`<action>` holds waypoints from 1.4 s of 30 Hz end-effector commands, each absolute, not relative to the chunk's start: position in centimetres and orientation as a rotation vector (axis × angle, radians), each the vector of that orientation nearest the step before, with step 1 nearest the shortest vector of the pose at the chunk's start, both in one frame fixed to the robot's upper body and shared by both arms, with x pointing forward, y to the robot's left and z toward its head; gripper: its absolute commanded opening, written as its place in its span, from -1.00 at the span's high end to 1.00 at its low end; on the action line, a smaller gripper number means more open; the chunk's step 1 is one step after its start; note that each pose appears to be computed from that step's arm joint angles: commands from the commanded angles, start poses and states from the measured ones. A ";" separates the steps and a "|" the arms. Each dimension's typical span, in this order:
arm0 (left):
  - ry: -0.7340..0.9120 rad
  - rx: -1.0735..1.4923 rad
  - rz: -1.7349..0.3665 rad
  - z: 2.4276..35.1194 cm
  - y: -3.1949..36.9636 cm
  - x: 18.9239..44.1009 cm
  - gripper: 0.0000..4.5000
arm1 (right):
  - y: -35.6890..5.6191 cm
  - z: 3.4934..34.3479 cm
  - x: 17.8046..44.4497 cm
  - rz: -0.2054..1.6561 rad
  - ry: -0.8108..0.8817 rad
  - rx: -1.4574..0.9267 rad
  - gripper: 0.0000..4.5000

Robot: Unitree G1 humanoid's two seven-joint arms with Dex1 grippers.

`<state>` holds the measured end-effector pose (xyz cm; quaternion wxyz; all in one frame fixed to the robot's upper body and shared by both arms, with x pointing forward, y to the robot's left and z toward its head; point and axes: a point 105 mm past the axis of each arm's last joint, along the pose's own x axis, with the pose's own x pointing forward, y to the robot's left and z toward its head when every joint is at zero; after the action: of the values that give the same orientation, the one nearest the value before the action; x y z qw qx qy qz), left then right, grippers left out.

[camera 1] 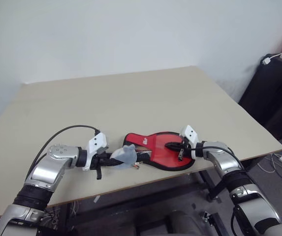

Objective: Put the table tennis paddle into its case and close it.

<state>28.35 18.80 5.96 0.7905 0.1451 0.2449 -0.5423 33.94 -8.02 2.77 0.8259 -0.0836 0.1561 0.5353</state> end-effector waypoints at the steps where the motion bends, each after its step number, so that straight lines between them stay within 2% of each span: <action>1: 0.584 0.417 -0.984 6.2 23.2 29.5 0.91 | -9.5 -1.2 32.1 1.123 0.511 -0.174 1.00; 27: 0.640 0.550 -0.795 5.6 28.4 30.8 0.91 | -9.4 -1.3 32.2 1.129 0.515 -0.177 1.00; 35: 0.618 0.607 -0.733 5.9 29.4 31.9 0.91 | -9.4 -1.3 32.2 1.130 0.517 -0.177 1.00; 41: 0.593 0.579 -0.751 5.9 28.7 32.3 0.91 | -9.5 -1.4 32.2 1.129 0.517 -0.181 1.00; 42: 0.591 0.568 -0.755 5.9 28.6 32.3 0.62 | -9.5 -1.4 32.2 1.128 0.517 -0.181 1.00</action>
<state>32.02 26.71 5.68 0.8406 0.2596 0.2630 -0.3959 33.81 -8.11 2.30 0.8236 -0.0813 0.1658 0.5362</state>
